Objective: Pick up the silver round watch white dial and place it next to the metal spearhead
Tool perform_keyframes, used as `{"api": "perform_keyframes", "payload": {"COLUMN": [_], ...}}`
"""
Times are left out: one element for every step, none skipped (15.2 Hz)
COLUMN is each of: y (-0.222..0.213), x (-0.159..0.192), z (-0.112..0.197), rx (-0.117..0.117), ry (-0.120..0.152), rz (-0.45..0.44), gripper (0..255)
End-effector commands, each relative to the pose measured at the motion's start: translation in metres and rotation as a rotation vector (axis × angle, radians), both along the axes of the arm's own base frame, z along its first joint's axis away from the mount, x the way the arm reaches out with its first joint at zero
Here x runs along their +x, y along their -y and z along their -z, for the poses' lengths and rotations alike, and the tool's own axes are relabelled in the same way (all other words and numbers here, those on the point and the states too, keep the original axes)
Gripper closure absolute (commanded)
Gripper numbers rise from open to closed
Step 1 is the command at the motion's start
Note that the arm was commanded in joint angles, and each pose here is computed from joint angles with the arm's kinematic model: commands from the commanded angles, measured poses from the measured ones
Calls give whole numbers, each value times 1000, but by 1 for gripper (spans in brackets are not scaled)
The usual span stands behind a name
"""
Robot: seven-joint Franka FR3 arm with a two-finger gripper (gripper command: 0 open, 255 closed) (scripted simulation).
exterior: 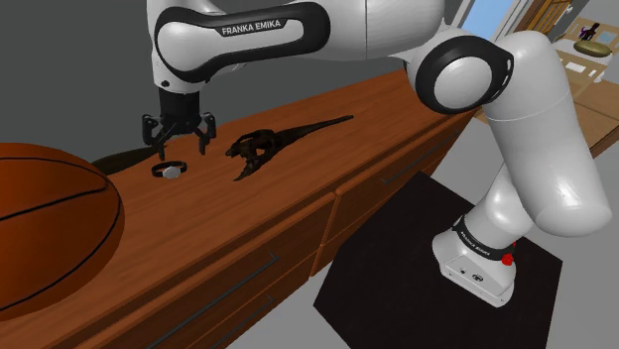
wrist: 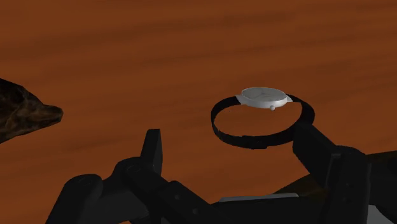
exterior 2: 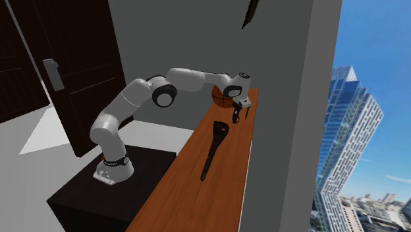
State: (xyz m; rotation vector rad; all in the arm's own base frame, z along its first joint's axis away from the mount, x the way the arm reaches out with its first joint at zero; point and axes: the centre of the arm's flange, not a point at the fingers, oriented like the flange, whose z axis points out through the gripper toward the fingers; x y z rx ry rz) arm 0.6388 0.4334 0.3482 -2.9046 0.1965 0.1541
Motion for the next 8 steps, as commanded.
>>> {"api": "perform_keyframes", "payload": {"y": [0, 3, 6, 9, 12, 12, 12, 12], "x": [0, 1, 2, 4, 4, 4, 4, 4], "z": [0, -13, -26, -38, -48, -48, -48, -48], "rx": [0, 0, 0, 0, 0, 0, 0, 0], "ry": [0, 0, 0, 0, 0, 0, 0, 0], "rz": [0, 0, 0, 0, 0, 0, 0, 0], "gripper": [0, 0, 0, 0, 0, 0, 0, 0]}}
